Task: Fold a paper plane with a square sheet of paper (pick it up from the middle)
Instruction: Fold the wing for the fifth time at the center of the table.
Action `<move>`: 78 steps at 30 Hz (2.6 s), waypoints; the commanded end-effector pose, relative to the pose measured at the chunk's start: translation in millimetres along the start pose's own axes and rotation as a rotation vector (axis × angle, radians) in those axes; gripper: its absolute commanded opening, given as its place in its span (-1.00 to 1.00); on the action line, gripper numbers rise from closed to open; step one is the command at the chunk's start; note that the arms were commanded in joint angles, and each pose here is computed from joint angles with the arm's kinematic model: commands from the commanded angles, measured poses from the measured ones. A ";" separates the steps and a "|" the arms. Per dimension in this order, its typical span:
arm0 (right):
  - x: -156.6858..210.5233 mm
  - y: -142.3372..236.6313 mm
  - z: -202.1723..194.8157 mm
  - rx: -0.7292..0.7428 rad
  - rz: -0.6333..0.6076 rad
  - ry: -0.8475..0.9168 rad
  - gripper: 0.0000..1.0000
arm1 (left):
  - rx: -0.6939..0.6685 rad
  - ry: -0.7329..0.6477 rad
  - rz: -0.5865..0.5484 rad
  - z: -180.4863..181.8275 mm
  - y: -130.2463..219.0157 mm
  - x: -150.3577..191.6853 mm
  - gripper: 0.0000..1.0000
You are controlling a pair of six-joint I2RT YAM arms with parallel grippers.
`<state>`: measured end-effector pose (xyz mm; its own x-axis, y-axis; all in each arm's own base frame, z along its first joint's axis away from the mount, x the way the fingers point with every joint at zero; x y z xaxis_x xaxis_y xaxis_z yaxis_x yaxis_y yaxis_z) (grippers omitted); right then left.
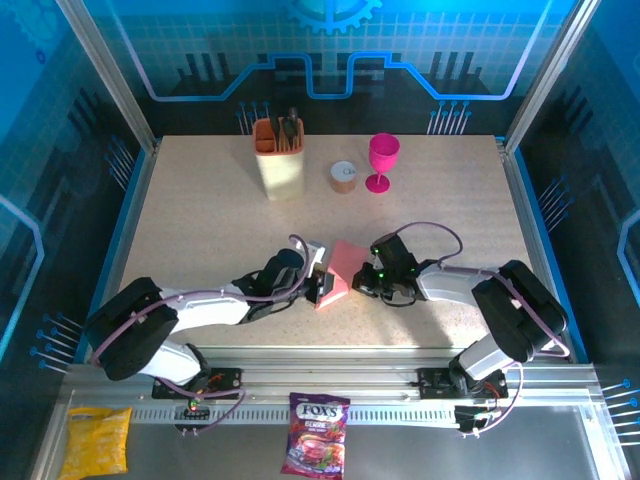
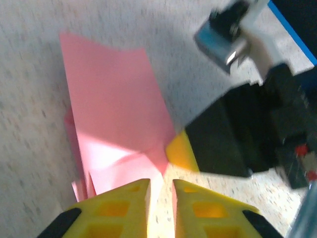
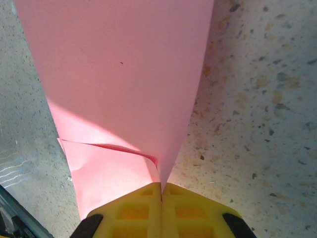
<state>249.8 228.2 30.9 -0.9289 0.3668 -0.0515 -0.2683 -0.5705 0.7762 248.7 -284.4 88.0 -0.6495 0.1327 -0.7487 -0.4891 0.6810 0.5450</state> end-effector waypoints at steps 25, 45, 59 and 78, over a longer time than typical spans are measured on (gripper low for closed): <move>5.4 -1.0 -4.1 0.014 -0.018 -0.018 -1.00 | -0.045 0.034 0.172 18.0 -21.5 70.3 -0.96; -4.2 45.8 35.6 -0.088 -0.092 0.115 -0.88 | -0.034 0.084 0.209 26.9 -23.6 86.7 -1.00; 9.3 -28.7 55.1 -0.179 0.018 0.118 -1.00 | -0.020 0.080 0.215 24.9 -23.8 85.5 -1.00; 15.5 -51.5 -2.5 -0.056 0.048 -0.018 -1.00 | 0.197 0.253 0.037 -13.7 -8.3 35.0 -1.00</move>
<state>262.3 279.7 20.5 -0.9443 0.3218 -0.0693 -0.2844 -0.6916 0.6639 225.6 -296.3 70.1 -0.7782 0.0170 -0.6278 -0.3687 0.7968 0.4786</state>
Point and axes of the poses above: each hand's point on the last joint's axis, 136 mm out from that joint toward the fingers, its own y axis back along the fingers, its own z axis along the line the jaws close on, x = y × z, the point moved 1 cm from there along y, back along the fingers, and after that the axes turned 7 degrees about -y, right-handed, at the moved point
